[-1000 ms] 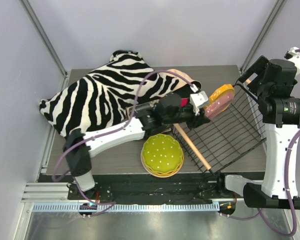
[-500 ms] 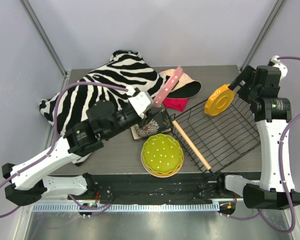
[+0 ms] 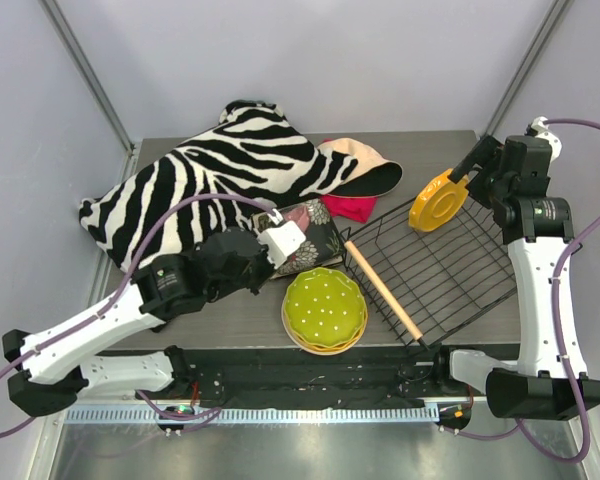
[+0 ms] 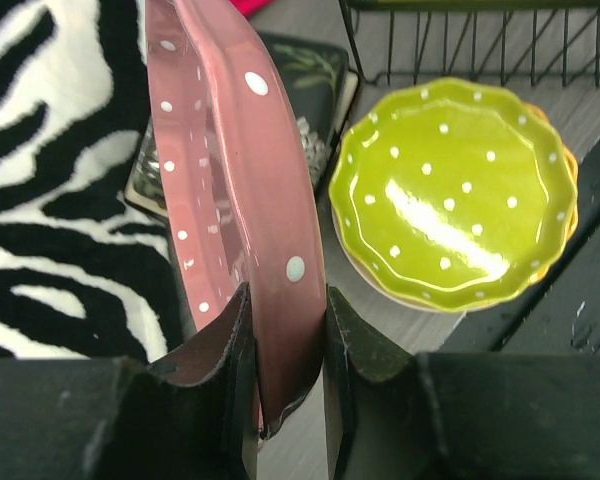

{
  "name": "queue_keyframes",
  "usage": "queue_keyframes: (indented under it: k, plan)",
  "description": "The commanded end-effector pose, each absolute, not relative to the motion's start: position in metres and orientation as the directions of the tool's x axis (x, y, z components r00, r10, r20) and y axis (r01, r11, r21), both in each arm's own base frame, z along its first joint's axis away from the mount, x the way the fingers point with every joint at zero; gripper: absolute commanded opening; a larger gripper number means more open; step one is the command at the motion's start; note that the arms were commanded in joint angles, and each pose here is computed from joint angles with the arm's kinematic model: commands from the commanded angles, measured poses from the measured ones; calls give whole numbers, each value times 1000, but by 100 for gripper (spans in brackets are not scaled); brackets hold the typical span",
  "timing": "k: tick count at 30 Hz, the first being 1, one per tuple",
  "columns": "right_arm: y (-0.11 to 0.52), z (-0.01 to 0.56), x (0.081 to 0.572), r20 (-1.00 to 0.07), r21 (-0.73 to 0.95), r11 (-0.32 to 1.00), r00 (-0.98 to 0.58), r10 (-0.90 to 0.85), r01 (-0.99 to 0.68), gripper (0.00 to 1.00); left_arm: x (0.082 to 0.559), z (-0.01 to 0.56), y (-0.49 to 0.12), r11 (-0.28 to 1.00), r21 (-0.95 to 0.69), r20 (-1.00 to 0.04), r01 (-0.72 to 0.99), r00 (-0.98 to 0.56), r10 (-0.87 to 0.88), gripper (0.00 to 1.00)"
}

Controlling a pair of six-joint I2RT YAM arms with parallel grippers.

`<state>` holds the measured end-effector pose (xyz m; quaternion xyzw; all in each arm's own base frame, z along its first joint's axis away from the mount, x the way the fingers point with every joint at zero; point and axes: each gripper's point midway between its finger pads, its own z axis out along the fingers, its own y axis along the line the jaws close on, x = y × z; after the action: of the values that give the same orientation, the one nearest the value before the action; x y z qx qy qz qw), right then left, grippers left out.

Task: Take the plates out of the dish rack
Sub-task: Place the plate at the center of the board.

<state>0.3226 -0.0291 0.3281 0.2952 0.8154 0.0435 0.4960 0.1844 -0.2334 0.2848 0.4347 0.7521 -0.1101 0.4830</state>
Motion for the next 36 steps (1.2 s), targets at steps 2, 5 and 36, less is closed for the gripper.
queue_keyframes:
  k: [2, 5, 36]
  plan:
    - [-30, 343, 323, -802, 399, 816, -272, 532, 418, 95, 184, 297, -255, 598, 234, -863, 767, -119, 491, 0]
    - [-28, 340, 324, -795, 407, 815, -280, 539, 412, 95, 178, 284, -271, 559, 245, -839, 792, -116, 532, 0]
    - [-28, 327, 321, -795, 382, 826, -309, 522, 414, 95, 111, 183, -353, 288, 226, -676, 931, -63, 734, 16]
